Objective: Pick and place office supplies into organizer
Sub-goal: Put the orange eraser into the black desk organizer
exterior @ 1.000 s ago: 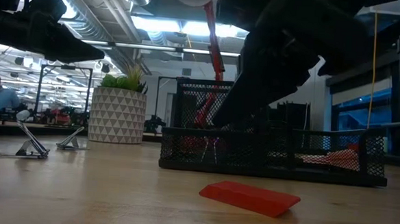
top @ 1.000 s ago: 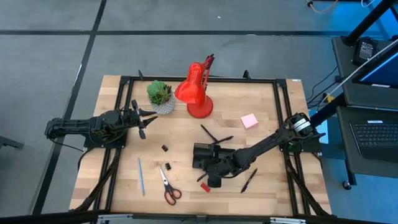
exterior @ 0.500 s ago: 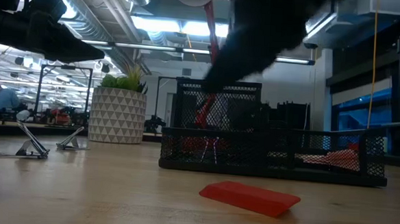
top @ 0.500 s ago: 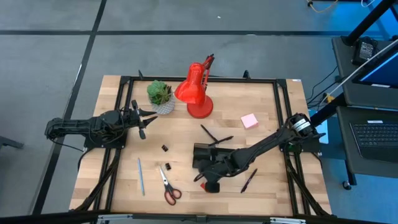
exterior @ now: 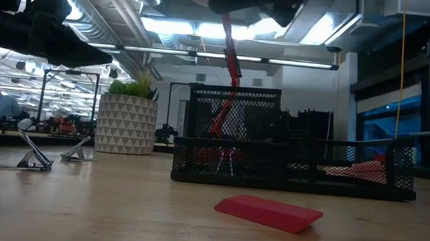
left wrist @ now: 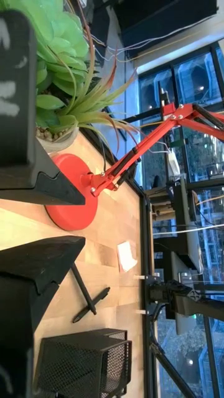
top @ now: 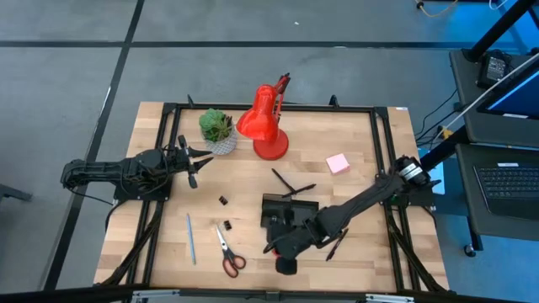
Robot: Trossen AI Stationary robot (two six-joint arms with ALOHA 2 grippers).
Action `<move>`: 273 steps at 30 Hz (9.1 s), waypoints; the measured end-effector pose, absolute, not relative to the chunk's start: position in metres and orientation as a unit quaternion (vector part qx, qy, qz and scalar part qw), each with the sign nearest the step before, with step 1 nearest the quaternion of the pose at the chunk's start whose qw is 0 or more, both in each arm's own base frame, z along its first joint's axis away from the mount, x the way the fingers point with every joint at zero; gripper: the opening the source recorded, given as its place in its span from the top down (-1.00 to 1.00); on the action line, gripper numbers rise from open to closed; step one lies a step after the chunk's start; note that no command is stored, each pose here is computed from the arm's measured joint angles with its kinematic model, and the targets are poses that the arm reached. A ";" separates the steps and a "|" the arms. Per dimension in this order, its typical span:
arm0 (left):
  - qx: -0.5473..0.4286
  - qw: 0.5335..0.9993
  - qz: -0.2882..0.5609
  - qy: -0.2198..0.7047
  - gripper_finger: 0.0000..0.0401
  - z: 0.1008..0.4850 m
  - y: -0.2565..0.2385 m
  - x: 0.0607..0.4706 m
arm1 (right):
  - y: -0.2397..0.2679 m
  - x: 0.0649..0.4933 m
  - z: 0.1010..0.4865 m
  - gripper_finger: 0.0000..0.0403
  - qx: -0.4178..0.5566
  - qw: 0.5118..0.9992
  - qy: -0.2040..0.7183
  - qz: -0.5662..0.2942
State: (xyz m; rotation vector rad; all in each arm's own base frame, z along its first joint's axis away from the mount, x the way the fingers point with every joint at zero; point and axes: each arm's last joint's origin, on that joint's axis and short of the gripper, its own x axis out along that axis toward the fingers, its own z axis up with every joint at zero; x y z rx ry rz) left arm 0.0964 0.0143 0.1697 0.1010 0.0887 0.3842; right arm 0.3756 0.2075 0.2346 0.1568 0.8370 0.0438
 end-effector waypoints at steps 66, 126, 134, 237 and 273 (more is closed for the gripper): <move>0.050 0.979 0.191 0.044 0.57 0.170 0.014 0.096 | 0.248 0.412 0.182 -0.15 0.225 0.802 0.540 -0.122; 0.050 0.979 0.190 0.047 0.57 0.169 0.014 0.097 | 0.246 0.412 0.130 0.66 0.168 0.768 0.599 -0.149; 0.050 0.979 0.191 0.047 0.57 0.169 0.014 0.097 | 0.246 0.412 0.130 0.69 0.168 0.768 0.599 -0.149; 0.050 0.979 0.190 0.047 0.57 0.169 0.014 0.097 | 0.171 0.451 0.185 0.50 -0.060 0.765 0.625 -0.144; 0.050 0.979 0.191 0.047 0.57 0.169 0.014 0.097 | 0.173 0.452 0.186 0.49 -0.037 0.767 0.625 -0.137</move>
